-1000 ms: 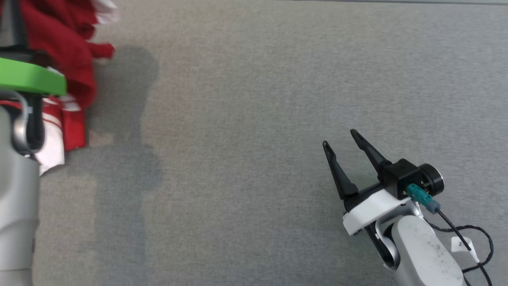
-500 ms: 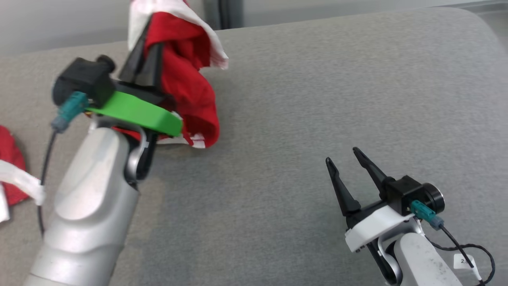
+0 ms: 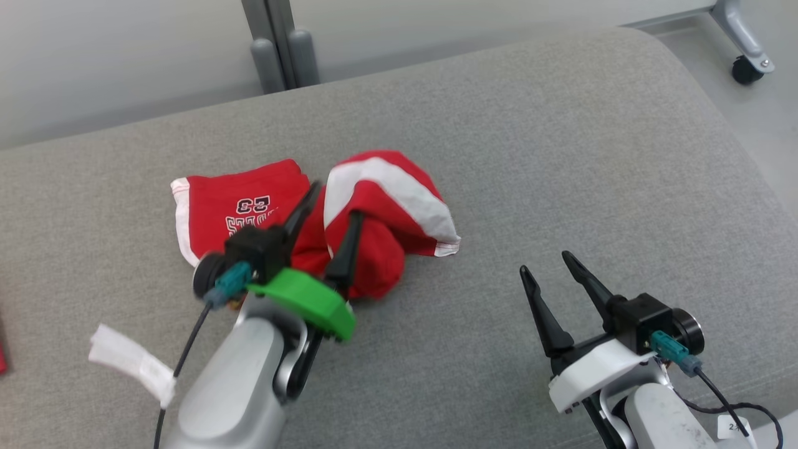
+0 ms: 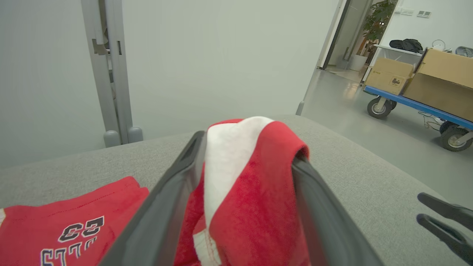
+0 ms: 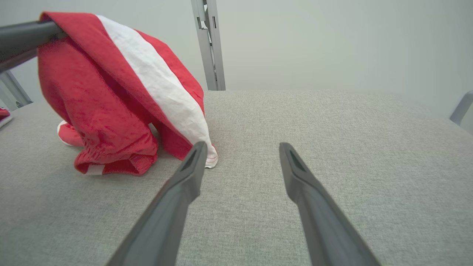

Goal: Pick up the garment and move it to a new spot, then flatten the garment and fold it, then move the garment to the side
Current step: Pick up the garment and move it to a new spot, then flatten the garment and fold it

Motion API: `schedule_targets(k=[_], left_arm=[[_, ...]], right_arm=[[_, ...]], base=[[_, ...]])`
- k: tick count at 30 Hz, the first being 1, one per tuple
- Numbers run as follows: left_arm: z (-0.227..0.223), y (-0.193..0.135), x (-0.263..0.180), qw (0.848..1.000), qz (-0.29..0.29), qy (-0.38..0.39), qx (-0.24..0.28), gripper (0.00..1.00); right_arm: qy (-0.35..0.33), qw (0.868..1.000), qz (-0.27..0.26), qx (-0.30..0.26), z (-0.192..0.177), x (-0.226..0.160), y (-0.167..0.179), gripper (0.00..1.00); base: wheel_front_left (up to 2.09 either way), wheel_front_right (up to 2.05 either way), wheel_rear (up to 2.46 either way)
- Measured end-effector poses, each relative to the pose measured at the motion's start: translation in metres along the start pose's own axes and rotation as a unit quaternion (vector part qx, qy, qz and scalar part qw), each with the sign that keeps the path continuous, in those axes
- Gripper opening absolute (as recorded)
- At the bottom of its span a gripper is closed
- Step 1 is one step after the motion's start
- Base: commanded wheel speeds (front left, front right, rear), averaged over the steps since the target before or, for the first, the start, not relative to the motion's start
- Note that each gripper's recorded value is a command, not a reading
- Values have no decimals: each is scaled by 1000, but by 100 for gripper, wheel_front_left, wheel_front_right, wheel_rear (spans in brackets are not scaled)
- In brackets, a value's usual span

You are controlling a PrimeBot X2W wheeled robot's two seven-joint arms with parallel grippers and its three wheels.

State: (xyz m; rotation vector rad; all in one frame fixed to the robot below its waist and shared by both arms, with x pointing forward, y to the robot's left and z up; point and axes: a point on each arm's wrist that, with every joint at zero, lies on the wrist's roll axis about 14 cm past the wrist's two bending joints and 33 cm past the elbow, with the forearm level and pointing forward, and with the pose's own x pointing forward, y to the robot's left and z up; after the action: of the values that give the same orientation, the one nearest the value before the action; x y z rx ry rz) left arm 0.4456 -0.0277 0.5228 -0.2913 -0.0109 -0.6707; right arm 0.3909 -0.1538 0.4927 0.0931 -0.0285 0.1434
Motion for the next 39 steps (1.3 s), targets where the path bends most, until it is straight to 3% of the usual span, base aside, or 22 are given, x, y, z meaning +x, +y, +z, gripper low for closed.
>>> schedule_targets(k=[10,15,17,20,30,39], left_arm=[[-39,43,-76,992,120,44,-19,100],[-39,70,-119,981,191,37,-18,100],[-32,88,-150,970,242,23,-11,100],[-29,96,-171,963,268,18,-2,100],[-33,94,-189,959,283,19,-8,100],[-32,99,-166,963,269,16,-16,100]], right_arm=[[-1,1000,3,1,0,-9,4,100],[-2,1000,15,5,1,-11,14,100],[-2,1000,22,7,1,-12,19,100],[0,1000,26,9,-1,-14,22,100],[22,999,35,3,-15,-12,27,100],[46,996,67,-46,-30,32,37,100]], base=[[0,0,0],[0,0,0],[0,0,0],[0,0,0],[0,0,0],[0,0,0]])
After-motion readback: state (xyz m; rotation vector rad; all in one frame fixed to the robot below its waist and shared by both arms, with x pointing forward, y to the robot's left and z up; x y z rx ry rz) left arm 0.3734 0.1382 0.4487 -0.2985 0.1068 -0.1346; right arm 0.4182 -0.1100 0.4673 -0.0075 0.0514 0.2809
